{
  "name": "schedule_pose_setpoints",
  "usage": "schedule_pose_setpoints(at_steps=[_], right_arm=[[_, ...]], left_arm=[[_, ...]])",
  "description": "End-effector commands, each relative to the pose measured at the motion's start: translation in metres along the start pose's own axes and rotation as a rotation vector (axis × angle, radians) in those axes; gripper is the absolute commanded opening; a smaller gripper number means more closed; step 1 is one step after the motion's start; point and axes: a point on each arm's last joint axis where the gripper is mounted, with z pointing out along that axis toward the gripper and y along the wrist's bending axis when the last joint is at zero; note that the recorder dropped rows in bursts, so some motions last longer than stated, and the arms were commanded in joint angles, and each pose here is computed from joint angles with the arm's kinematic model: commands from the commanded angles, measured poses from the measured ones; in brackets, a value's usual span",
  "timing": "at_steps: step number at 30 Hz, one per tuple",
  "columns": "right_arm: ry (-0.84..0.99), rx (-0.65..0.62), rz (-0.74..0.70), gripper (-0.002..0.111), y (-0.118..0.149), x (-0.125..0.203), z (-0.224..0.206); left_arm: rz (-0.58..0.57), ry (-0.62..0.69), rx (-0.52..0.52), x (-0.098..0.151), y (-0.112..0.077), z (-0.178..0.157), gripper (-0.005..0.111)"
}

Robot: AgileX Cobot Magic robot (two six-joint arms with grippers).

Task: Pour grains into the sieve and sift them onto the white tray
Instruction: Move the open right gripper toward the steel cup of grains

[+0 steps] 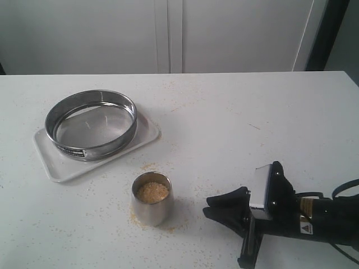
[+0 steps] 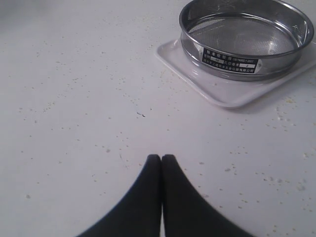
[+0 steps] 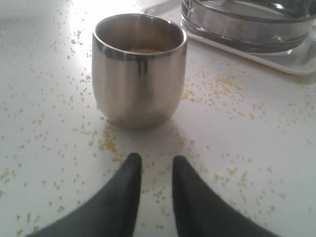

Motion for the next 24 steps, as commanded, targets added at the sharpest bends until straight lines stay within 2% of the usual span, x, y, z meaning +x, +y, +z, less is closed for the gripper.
schedule_pose_setpoints(at_steps=[1, 4, 6, 20, 24], right_arm=[[-0.027, -0.029, 0.053, 0.052, 0.001, -0.006, 0.01], [-0.039, -0.027, 0.08, 0.081, -0.001, -0.011, 0.016], [-0.046, -0.025, 0.075, 0.088, -0.001, -0.013, 0.02], [-0.085, -0.034, 0.022, 0.088, -0.008, -0.025, 0.035], [-0.092, -0.057, -0.002, 0.093, -0.006, -0.029, 0.042]], left_arm=[[-0.011, 0.0, 0.0, 0.001, 0.0, 0.0, 0.0], [-0.011, 0.0, 0.0, 0.001, 0.0, 0.0, 0.0], [-0.011, 0.0, 0.0, 0.001, 0.0, 0.0, 0.0], [-0.011, 0.0, 0.0, 0.001, 0.0, 0.0, 0.0], [-0.011, 0.0, 0.0, 0.001, 0.0, 0.0, 0.0]])
